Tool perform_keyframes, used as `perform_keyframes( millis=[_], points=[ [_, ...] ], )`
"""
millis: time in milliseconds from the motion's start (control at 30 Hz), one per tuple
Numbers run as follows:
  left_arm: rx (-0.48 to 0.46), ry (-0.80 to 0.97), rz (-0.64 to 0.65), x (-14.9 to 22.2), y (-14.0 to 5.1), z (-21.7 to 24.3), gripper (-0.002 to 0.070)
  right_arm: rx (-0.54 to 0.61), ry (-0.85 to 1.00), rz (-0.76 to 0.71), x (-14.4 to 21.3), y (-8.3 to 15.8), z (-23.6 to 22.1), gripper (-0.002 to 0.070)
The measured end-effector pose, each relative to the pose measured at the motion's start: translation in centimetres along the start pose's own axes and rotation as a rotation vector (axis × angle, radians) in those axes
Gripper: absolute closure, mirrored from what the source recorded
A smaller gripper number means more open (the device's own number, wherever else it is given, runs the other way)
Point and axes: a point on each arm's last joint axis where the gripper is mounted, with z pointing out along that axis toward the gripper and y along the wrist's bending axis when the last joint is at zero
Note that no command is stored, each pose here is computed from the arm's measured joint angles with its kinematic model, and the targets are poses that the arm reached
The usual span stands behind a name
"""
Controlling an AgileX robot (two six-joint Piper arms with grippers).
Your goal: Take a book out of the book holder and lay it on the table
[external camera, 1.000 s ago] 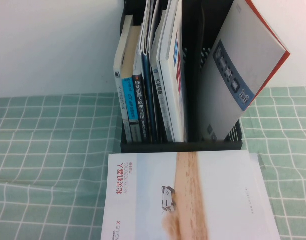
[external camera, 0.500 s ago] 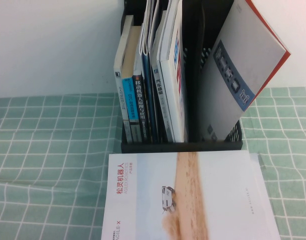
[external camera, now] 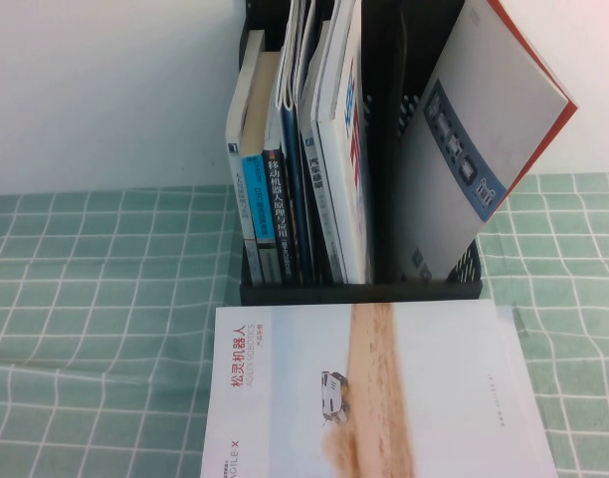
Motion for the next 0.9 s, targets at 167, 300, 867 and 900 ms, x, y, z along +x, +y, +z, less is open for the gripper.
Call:
perform_keyframes(
  millis=[167,300,867,900],
  points=[
    [-0.013,-0.242,0.008,-2.1,0.1,-0.2,0.0676,0.027,-0.249,-0.005,-2.2,-0.2,-0.3,0.0678],
    [-0.02,-0.409,0.01,-3.6,0.2,-0.7,0.0676,0.04,-0.407,-0.003,-3.6,-0.3,-0.7,0.0678],
    [-0.009,-0.414,-0.159,-3.6,0.4,-0.7,0.0676,0.029,-0.612,0.076,-5.2,-0.4,-1.6,0.0678],
    [-0.005,-0.414,-0.188,-3.6,0.4,-0.7,0.0676,0.029,-0.612,0.076,-5.2,-0.4,-1.6,0.0678]
  ],
)
